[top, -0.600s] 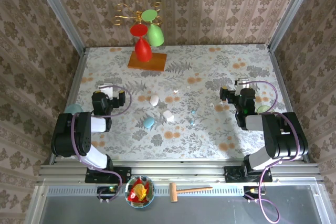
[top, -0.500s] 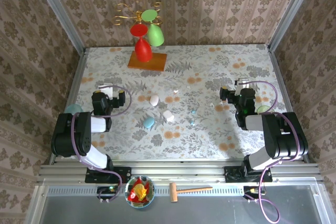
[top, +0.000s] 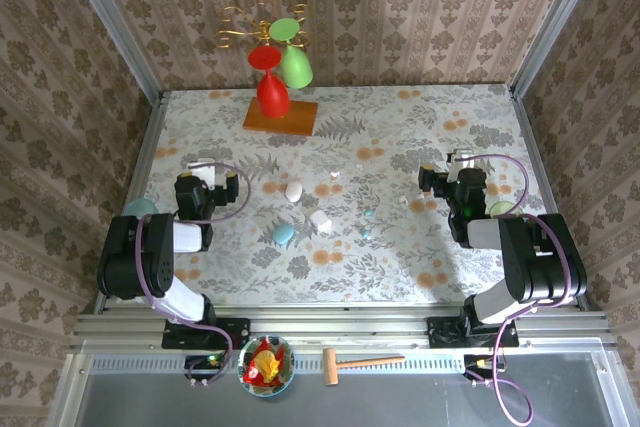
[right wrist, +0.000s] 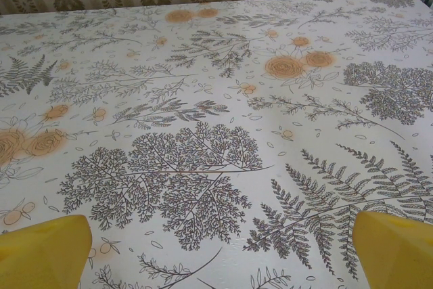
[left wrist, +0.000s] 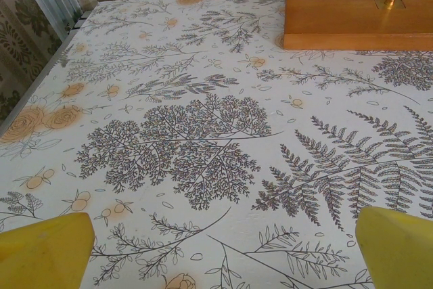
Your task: Insert wireless bluetooth earbuds into charging case
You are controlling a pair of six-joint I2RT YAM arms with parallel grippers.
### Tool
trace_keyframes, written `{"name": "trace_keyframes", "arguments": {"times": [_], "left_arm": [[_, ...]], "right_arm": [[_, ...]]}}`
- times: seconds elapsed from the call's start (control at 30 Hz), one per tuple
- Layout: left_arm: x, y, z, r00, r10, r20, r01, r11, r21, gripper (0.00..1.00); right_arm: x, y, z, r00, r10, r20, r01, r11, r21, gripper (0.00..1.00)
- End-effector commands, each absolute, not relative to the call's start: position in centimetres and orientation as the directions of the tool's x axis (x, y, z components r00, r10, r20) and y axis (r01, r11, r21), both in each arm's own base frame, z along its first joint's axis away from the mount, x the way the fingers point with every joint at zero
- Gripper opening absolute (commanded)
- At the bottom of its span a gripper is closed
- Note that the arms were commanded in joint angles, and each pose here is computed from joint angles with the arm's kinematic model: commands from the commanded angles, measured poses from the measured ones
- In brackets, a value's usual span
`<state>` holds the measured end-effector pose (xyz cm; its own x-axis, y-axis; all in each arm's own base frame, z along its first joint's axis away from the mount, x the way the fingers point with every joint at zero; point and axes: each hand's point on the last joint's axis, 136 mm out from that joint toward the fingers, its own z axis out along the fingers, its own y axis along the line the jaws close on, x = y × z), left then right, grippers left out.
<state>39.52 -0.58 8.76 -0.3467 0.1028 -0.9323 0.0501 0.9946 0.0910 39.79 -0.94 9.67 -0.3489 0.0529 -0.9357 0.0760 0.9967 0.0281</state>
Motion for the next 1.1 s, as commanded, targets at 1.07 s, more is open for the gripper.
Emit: {"name": "trace_keyframes", "arguments": {"times": [1.07], "left_arm": [[36.9,-6.5,19.6,-0.29,0.164,-0.943,0.056,0.986,0.154,1.0]], "right_arm": [[36.8,8.7,19.0,-0.407,-0.075,-0.91,-0.243,0.97,0.028,1.0]]}}
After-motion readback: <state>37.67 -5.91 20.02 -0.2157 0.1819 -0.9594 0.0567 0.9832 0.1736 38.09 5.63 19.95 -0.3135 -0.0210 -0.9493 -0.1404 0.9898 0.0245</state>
